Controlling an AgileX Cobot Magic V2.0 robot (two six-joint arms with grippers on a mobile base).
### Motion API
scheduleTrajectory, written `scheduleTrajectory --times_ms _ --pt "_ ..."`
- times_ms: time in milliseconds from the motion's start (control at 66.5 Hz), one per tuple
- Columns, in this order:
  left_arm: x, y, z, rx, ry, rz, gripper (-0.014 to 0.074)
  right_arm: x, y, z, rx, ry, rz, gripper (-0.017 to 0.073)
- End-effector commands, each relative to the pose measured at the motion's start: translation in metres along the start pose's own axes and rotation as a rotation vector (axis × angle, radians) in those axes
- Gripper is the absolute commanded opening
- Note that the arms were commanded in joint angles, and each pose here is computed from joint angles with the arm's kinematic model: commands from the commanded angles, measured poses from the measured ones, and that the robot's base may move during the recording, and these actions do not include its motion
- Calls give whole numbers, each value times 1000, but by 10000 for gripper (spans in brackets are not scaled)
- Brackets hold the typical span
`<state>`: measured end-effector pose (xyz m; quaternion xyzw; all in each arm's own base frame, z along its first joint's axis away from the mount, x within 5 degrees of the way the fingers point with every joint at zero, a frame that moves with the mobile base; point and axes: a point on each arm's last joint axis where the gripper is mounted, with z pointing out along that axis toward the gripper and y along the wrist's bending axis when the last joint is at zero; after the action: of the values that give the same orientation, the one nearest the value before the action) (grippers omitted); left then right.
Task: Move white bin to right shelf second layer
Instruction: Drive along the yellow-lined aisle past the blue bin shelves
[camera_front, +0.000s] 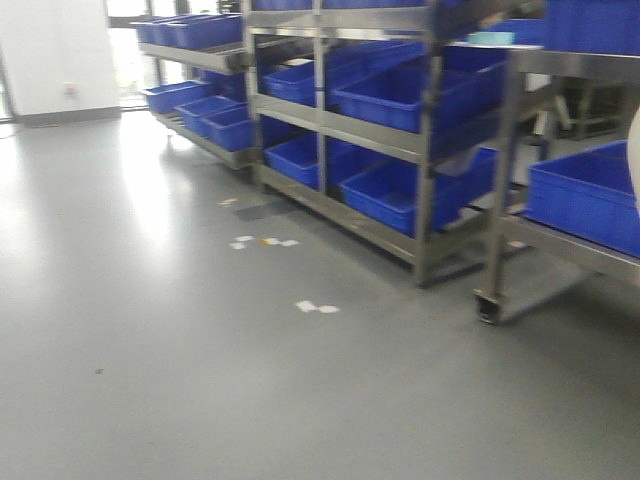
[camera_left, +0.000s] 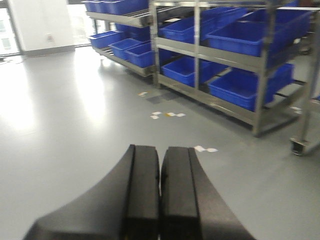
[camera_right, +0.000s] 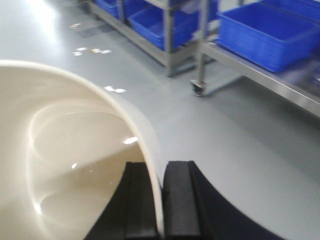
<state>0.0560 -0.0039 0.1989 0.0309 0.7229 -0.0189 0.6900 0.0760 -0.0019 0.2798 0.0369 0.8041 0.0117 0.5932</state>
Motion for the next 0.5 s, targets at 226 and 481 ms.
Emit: scheduleTrajectory --times_ms 226,481 --pt "4 0 1 6 -66 -3 85 -18 1 -4 -4 -124 3 48" --pt "4 0 1 6 -66 -3 85 -18 1 -4 -4 -124 3 48"
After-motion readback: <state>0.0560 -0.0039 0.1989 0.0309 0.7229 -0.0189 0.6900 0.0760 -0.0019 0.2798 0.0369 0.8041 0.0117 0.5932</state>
